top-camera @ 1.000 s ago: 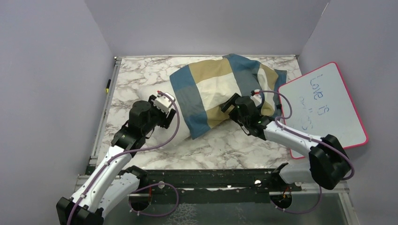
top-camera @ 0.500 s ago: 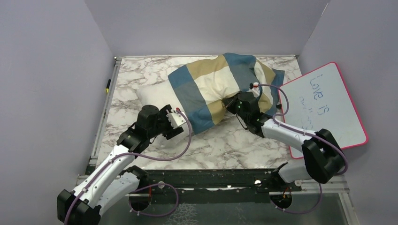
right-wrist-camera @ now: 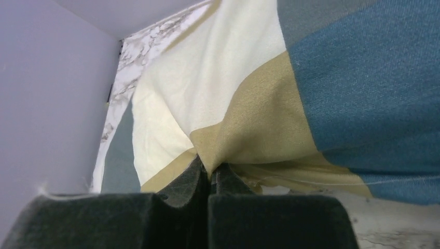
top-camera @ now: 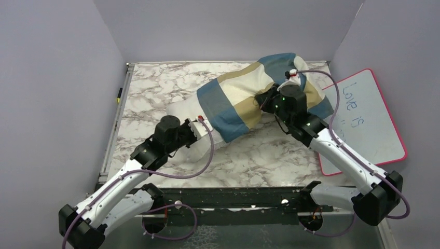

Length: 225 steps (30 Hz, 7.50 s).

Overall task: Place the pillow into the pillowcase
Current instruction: Stuff the pillow into the pillowcase.

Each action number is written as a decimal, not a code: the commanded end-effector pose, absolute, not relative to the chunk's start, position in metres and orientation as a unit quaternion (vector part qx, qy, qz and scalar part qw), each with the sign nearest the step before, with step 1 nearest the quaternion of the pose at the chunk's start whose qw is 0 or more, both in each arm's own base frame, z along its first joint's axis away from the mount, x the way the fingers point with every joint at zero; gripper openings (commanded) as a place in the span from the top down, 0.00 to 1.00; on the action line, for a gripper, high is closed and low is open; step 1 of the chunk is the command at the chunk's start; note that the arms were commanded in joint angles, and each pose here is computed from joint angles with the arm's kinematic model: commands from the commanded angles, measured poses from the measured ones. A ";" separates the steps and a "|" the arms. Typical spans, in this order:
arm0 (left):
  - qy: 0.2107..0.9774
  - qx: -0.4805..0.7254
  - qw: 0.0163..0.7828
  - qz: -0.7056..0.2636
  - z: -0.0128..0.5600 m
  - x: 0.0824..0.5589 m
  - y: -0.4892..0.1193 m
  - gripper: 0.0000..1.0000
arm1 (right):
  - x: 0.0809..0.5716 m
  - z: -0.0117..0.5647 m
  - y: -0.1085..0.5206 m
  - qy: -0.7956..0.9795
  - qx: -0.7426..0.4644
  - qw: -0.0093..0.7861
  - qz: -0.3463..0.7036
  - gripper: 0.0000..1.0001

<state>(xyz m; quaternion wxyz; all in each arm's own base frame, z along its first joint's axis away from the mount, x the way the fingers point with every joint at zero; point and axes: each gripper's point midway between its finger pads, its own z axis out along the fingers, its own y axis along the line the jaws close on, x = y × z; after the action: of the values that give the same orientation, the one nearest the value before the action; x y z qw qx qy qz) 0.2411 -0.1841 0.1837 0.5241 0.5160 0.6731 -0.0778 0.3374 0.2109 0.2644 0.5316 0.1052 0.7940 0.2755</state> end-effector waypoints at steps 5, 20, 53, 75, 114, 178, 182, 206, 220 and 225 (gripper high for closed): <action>0.569 0.330 0.680 -0.324 0.379 0.199 -0.219 1.00 | 0.294 0.434 0.202 0.729 0.036 0.591 0.343 1.00; 0.807 0.029 0.502 -0.311 0.266 0.293 -0.191 1.00 | 0.433 0.316 0.323 0.797 -0.058 0.512 0.314 0.97; 0.768 -0.307 0.551 -0.112 0.258 0.366 0.039 0.40 | 0.443 0.214 0.247 0.826 0.000 0.461 0.324 0.17; 0.841 -0.064 0.526 -0.110 0.243 0.372 -0.073 0.41 | 0.374 0.142 0.339 0.848 0.013 0.318 0.424 0.91; 0.810 0.078 0.429 -0.392 0.210 0.415 -0.363 0.60 | 0.411 0.172 0.168 0.860 -0.116 0.497 -0.022 0.53; 0.907 -0.047 0.383 -0.170 0.010 0.448 -0.268 0.72 | 0.328 0.300 0.321 0.735 -0.283 0.393 0.474 0.99; 0.907 -0.068 0.375 -0.181 0.001 0.446 -0.261 0.72 | 0.325 0.288 0.320 0.736 -0.261 0.393 0.486 0.99; 0.868 -0.083 0.426 -0.242 0.104 0.442 -0.261 0.64 | 0.335 0.185 0.333 0.785 -0.103 0.444 0.419 1.00; 0.871 -0.036 0.452 -0.188 0.212 0.363 -0.163 0.49 | 0.392 0.216 0.317 0.772 -0.059 0.479 0.413 1.00; 0.889 -0.025 0.434 -0.141 0.189 0.345 -0.143 0.49 | 0.399 0.219 0.297 0.774 -0.046 0.486 0.403 1.00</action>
<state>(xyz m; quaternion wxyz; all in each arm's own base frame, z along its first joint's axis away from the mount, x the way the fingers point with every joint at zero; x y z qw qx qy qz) 0.3673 -0.1658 0.2359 0.4812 -0.0489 0.8494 -0.2111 0.3915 0.3093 0.2096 0.4739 -0.0530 0.7770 0.4109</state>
